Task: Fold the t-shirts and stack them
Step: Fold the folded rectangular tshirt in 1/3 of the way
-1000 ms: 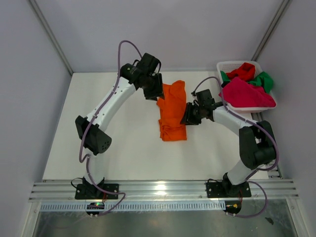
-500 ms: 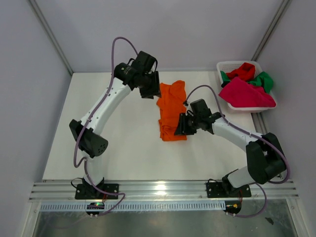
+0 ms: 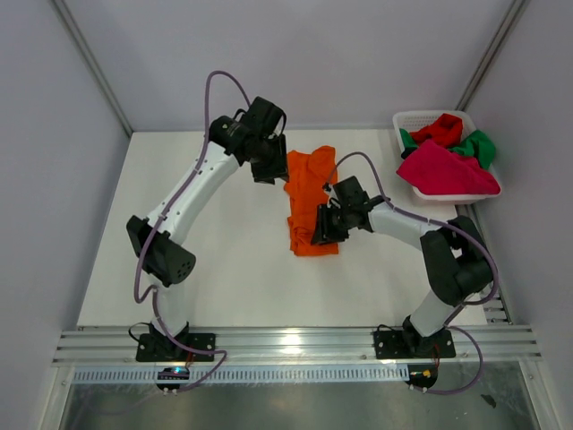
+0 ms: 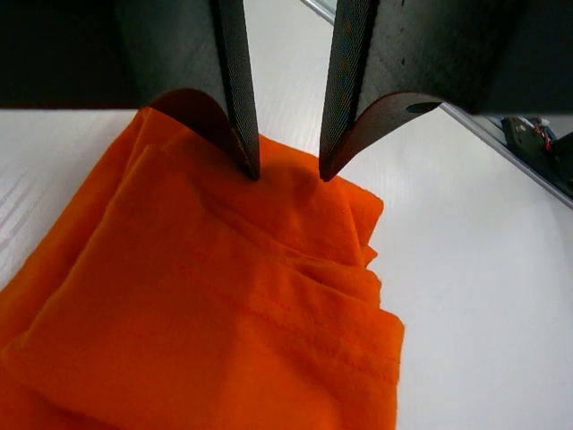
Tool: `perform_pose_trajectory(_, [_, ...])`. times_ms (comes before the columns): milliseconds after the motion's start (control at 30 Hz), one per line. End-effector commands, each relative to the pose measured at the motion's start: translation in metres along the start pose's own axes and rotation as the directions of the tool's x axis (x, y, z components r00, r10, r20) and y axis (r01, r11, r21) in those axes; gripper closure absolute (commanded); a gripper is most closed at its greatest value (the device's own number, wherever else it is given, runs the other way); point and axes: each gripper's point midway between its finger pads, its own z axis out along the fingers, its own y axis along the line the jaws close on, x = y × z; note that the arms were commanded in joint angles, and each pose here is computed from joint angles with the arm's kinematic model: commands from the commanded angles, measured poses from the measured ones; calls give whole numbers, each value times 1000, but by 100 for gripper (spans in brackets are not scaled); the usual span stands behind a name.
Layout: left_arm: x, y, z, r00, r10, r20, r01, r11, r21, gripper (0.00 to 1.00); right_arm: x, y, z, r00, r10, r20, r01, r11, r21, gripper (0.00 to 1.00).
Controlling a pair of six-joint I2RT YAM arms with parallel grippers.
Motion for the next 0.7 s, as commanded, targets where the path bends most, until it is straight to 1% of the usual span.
perform_pose_trajectory(0, [-4,6,-16,999,21,42,-21,1000,-17,57,-35,20,-5,994,-66,83,69,997,-31,62])
perform_pose_trajectory(100, [-2,7,-11,999,23,30,-22,999,-27,57,-47,25,-8,992,-81,100,84,996,-29,63])
perform_pose_trajectory(300, [-4,10,-7,999,30,31,-28,999,-40,57,-54,22,0,992,-98,80,99,995,-9,63])
perform_pose_trajectory(467, [-6,14,-6,999,37,36,-35,998,-56,57,-48,19,1,994,-89,57,90,996,-6,63])
perform_pose_trajectory(667, [-4,16,2,999,36,17,-34,997,-64,57,-33,19,-12,995,-81,59,82,997,-13,63])
